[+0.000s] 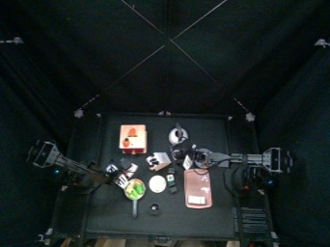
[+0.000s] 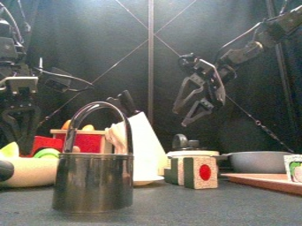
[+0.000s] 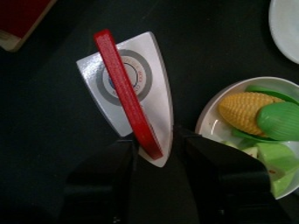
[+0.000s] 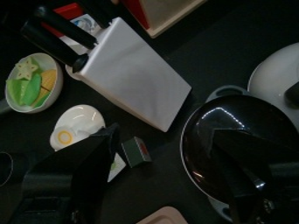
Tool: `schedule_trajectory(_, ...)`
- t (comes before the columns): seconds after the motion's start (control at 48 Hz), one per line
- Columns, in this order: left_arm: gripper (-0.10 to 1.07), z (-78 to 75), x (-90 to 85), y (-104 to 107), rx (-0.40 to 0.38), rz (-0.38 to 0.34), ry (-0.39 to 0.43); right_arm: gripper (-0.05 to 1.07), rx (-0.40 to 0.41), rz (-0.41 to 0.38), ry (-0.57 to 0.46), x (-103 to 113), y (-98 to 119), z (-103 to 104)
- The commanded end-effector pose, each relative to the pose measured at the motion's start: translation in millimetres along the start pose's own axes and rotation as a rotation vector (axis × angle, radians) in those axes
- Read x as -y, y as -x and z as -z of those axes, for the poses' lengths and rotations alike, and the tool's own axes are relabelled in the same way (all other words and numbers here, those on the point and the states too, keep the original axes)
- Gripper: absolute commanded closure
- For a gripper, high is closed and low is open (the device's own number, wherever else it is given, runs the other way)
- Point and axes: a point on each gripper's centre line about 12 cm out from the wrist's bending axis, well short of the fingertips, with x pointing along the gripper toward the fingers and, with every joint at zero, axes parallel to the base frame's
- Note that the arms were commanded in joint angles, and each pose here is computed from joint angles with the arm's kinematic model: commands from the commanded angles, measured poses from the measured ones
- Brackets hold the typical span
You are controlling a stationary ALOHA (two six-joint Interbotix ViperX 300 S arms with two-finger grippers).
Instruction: Grab iron
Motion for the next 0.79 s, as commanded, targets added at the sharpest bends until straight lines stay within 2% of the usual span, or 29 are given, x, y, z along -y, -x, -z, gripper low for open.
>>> schedule_trajectory(0.0,0.43,-4.0,1.6,2.3,0.010,0.009,0.005,0.02,0.024,-0.009,0.000,-2.5,3.9,-6.9)
schedule_trajectory(0.125,0.52,-5.2,1.9,5.5,0.014,0.020,0.012,0.02,0.024,-0.009,0.000,-2.5,3.9,-6.9)
schedule_trajectory(0.562,0.52,-15.1,-11.4,37.5,0.101,0.081,0.046,0.02,0.045,-0.037,-0.008,-12.4,10.3,-12.8)
schedule_trajectory(0.771,0.52,-20.6,-10.1,45.0,0.149,0.103,0.003,0.02,0.040,-0.065,0.041,-26.9,12.3,-12.5)
